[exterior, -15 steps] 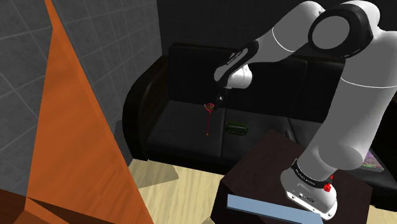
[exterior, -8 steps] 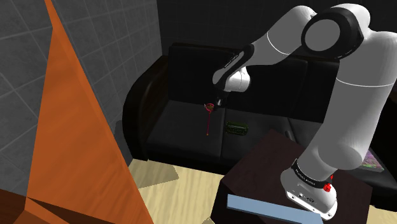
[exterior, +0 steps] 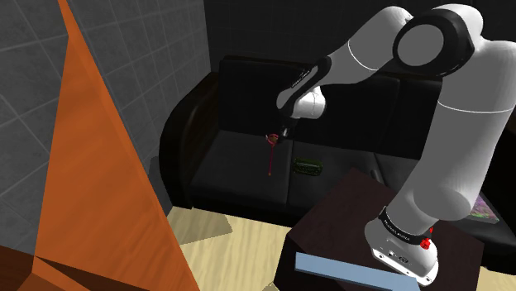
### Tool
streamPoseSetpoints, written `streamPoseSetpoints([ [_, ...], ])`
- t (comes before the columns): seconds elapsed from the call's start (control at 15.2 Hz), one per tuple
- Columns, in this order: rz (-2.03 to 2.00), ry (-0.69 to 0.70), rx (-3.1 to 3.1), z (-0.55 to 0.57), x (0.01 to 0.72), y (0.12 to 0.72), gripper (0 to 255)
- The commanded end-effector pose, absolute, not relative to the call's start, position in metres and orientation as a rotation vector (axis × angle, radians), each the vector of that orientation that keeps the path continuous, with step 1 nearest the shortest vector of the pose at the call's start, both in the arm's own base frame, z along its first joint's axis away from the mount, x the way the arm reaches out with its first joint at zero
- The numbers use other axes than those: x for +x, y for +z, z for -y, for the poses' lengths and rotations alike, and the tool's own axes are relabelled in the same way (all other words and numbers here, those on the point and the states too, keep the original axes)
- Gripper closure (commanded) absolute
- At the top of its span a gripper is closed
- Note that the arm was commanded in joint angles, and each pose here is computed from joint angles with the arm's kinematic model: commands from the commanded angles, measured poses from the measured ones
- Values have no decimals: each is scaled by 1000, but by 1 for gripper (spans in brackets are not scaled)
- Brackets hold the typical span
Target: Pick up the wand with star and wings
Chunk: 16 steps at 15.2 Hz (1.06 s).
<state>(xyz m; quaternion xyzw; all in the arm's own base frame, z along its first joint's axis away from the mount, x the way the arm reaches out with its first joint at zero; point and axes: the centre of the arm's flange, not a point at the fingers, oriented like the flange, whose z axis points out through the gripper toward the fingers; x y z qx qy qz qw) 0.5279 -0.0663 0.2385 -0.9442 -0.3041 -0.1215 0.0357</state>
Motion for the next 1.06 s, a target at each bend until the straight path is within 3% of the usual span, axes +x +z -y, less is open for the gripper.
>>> streamPoseSetpoints([
  [0.0, 934, -373, -2901, 67, 528, 246, 255],
  [0.99, 934, -373, -2901, 67, 528, 316, 255],
])
